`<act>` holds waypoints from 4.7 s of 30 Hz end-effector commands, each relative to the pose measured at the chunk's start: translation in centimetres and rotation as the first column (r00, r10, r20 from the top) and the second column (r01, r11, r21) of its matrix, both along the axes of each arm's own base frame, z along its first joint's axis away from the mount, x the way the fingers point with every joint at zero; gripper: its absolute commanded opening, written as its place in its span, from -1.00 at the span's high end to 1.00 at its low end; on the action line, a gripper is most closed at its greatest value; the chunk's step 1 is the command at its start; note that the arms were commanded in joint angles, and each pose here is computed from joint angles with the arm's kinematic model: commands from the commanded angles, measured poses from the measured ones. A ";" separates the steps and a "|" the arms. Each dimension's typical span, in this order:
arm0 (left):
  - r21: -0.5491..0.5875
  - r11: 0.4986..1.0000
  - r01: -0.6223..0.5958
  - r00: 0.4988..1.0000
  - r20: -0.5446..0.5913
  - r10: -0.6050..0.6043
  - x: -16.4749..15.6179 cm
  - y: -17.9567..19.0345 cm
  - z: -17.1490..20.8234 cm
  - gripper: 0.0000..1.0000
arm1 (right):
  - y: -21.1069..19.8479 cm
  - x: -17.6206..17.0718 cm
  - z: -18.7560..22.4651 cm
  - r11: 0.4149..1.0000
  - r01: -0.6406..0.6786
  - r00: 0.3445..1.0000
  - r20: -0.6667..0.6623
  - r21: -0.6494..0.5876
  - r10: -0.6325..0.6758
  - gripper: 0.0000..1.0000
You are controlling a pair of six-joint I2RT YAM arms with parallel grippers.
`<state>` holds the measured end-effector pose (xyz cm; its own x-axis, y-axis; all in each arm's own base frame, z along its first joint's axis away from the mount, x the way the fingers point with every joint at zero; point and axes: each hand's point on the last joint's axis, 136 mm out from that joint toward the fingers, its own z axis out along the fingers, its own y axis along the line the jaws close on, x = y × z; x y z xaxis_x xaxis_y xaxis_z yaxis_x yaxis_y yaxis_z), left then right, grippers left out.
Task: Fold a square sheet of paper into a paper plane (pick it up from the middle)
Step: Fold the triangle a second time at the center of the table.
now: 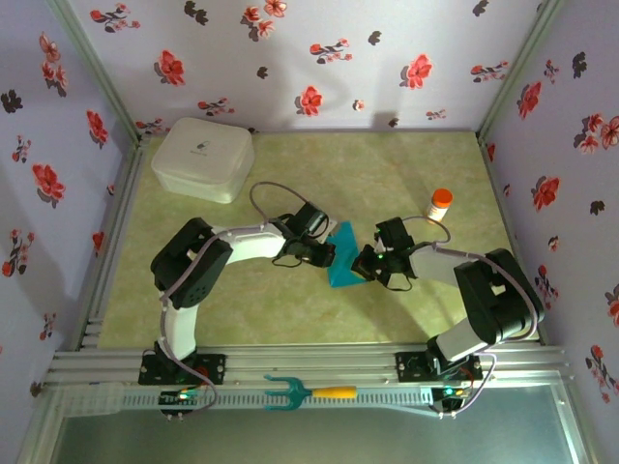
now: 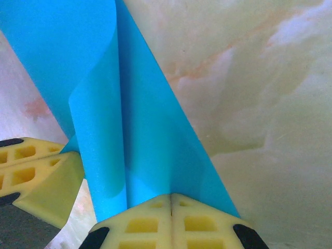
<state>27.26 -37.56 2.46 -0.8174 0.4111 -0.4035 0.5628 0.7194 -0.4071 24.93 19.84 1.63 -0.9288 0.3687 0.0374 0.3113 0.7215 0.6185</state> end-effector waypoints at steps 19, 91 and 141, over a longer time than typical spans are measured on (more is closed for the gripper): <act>0.039 0.999 0.025 1.000 -0.019 -0.025 -0.4 0.1 -1.8 1.00 | -0.9 -0.7 -1.0 0.998 -0.007 1.000 -0.015 -0.065 0.006 1.00; 0.068 0.997 0.024 0.999 -0.031 -0.021 -0.9 1.0 -2.5 1.00 | 0.5 5.5 2.4 0.999 0.028 0.997 0.072 0.032 -0.030 1.00; 0.067 0.998 0.019 1.000 -0.017 -0.018 -0.6 1.0 -2.0 1.00 | 0.1 2.6 -1.3 1.000 0.000 1.000 -0.025 -0.017 -0.001 1.00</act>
